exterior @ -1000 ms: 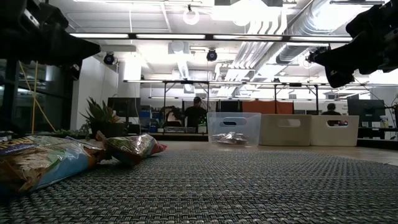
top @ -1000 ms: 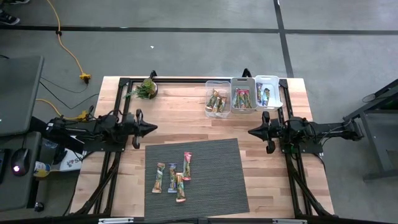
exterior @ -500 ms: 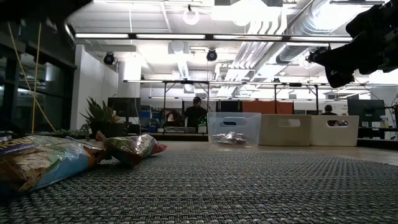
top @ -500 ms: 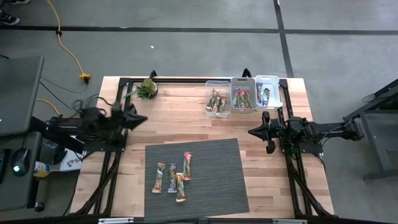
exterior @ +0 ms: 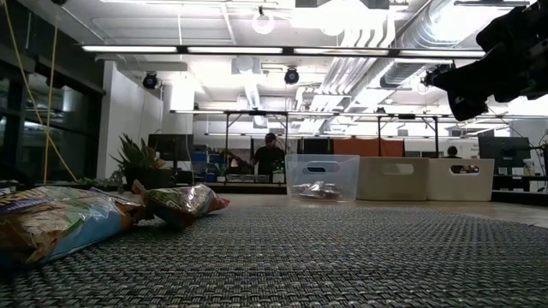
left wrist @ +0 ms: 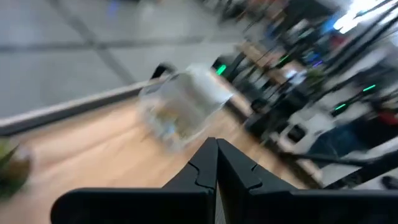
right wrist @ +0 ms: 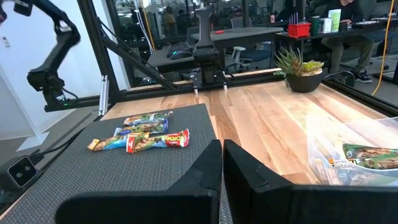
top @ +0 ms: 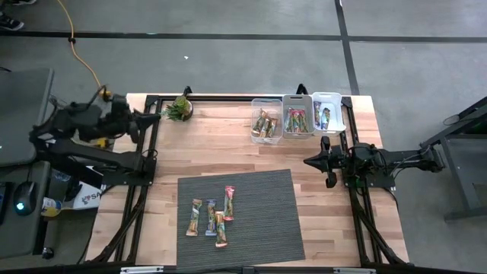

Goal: Pick and place Granola Bars by type
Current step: Put the yellow granola bar into the transparent bin

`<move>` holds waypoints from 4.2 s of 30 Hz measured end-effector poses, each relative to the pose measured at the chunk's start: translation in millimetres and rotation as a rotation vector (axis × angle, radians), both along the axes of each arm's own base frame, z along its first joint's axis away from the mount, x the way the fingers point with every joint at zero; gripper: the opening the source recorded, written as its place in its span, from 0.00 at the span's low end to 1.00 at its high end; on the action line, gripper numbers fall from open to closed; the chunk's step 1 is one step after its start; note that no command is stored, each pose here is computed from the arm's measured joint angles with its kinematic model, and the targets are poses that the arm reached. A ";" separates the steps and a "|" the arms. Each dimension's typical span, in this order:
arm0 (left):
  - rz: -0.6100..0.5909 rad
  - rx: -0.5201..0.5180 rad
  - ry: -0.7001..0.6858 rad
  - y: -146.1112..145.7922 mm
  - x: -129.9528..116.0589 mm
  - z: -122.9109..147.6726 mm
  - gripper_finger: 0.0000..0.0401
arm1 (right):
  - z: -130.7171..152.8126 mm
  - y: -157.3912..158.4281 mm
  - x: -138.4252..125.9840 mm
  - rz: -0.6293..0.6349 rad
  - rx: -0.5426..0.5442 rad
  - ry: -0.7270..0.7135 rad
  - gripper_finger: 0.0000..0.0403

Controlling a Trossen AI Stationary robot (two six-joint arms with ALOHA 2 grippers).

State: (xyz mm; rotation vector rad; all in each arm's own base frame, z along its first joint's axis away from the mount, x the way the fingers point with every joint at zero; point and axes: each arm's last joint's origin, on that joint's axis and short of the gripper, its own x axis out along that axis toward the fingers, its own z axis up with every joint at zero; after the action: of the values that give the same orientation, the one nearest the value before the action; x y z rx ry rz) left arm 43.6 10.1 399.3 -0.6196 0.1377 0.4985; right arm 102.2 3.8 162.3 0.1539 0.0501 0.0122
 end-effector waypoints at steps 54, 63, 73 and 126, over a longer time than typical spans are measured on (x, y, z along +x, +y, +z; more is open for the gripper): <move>0.161 -0.631 0.795 -57.3 121.2 -133.6 0.00 | -0.1 0.0 0.1 0.000 0.000 0.001 0.00; 0.069 -0.742 0.802 -62.8 126.4 -152.4 0.00 | -0.1 0.0 0.1 0.000 0.000 0.001 0.00; 0.061 -0.944 0.686 -72.7 136.1 -165.2 0.00 | -0.1 0.0 0.1 0.000 0.000 0.001 0.00; 0.478 -0.846 0.916 -214.0 195.8 -199.4 0.41 | -2.2 0.1 1.6 0.000 -0.001 0.026 0.00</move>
State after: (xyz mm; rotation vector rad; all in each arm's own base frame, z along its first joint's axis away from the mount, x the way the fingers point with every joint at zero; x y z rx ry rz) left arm 239.4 -204.0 199.9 -1.2205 1.1297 1.1881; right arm 103.8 3.9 160.1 0.1529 0.0765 0.0101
